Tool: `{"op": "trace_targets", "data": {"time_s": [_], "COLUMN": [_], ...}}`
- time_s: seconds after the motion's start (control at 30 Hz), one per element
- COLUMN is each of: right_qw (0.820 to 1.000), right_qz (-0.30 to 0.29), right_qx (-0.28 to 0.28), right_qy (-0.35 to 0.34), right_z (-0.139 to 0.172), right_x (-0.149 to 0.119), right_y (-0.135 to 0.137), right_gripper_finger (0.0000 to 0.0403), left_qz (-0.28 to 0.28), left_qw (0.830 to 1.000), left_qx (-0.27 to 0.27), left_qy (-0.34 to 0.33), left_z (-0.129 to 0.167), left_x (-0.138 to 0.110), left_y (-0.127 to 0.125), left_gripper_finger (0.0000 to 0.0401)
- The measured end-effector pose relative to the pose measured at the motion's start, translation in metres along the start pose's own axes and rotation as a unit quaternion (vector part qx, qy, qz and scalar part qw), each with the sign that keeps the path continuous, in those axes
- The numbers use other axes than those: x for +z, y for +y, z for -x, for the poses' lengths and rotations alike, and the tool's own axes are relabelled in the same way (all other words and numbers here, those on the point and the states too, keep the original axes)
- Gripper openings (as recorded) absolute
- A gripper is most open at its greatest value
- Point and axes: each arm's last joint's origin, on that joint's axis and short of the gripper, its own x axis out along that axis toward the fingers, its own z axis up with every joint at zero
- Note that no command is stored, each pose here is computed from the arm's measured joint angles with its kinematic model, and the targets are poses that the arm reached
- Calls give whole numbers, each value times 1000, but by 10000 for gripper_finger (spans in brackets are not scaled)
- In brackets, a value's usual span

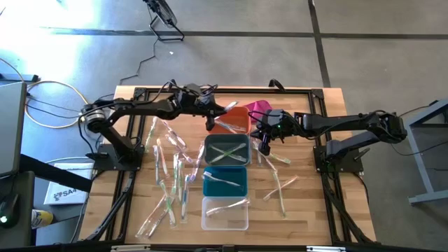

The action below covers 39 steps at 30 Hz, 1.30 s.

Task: Pick & Place Toothbrushes
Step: Put the blue toothbrush into the orange bin

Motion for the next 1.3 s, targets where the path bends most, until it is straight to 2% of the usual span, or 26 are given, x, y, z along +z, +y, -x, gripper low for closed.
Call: {"op": "trace_targets", "data": {"time_s": [0.63, 0.93, 1.3], "right_qw": [1000, 1000, 1000], "right_qz": [0, 0, 0], "right_qx": [1, 1, 1], "right_qy": [-7, -7, -7], "right_z": [0, 0, 0], "right_x": [1, 1, 1], "right_y": [0, 0, 0], "right_gripper_finger": [4, 4, 4], "left_qz": [1, 3, 4], "left_qw": [1000, 999, 999], "left_qx": [-10, -20, -18], "left_qy": [14, 34, 40], "left_z": [-12, -30, -31], "left_x": [-10, -30, -31], "left_y": [-5, -9, -9], "left_gripper_finger": [45, 45, 45]}}
